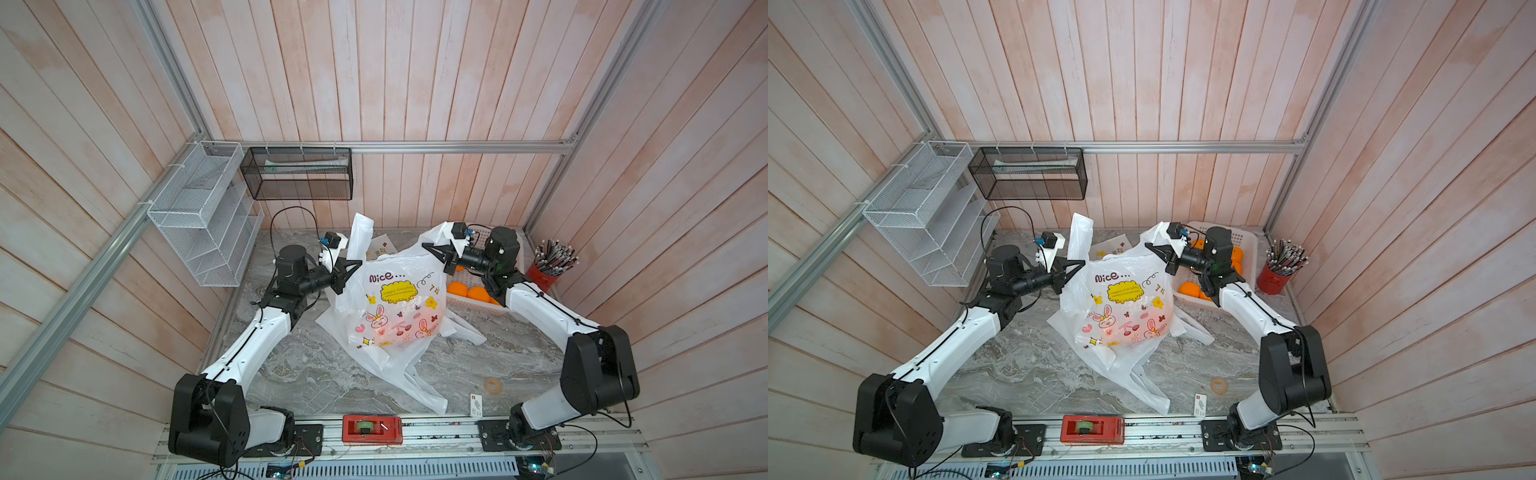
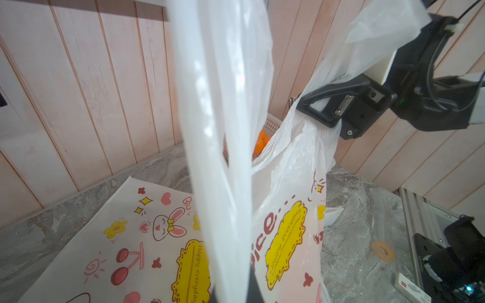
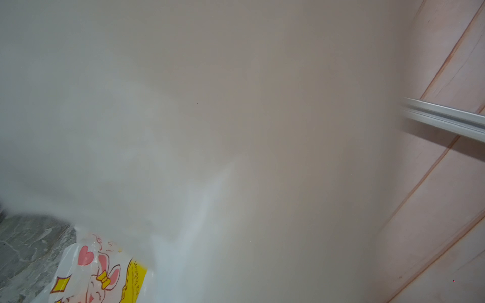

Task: Place the oranges into plastic bags & tie knots
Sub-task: Tie the plastic bag at the center of the board.

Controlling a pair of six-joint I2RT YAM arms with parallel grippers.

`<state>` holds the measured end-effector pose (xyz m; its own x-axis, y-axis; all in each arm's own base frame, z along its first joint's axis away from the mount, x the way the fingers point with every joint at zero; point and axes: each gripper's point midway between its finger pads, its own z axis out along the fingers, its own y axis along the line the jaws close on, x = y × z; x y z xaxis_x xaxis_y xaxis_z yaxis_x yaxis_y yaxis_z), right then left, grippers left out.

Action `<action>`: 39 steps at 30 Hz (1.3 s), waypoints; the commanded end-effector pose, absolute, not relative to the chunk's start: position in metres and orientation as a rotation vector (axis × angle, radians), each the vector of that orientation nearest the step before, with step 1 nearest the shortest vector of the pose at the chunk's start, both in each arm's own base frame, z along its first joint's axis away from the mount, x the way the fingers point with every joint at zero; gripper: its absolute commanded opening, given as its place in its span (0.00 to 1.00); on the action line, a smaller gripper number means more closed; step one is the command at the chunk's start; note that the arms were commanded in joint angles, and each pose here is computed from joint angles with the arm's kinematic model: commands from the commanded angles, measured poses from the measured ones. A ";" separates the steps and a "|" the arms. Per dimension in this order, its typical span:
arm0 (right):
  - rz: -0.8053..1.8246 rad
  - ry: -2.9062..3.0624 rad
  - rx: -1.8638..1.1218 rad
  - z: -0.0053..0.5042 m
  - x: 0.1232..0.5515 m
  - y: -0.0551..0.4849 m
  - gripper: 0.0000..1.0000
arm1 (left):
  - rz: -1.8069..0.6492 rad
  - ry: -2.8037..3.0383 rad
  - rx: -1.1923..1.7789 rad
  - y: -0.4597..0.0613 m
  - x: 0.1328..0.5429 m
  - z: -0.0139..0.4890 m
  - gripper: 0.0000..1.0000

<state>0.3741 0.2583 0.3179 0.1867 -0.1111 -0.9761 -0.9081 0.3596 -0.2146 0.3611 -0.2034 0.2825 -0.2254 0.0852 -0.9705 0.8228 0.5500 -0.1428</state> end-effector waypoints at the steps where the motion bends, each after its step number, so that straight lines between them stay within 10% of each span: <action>1: 0.600 1.352 -1.122 0.292 0.370 0.262 0.00 | -0.871 1.669 0.863 -0.218 0.353 0.283 0.04; 23: 0.379 1.492 -1.286 0.259 0.370 0.311 0.00 | -1.015 1.559 1.047 -0.291 0.339 0.295 0.66; 39: 0.382 1.481 -1.341 0.252 0.359 0.326 0.00 | -0.987 1.564 0.978 -0.297 0.351 0.303 0.62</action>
<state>0.3628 0.3226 0.2549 0.1786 -0.5153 -0.8382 -0.8559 0.3389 -0.3907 0.3453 -0.2946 0.2909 -0.1962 0.1346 -0.9713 0.9328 0.3311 -0.1426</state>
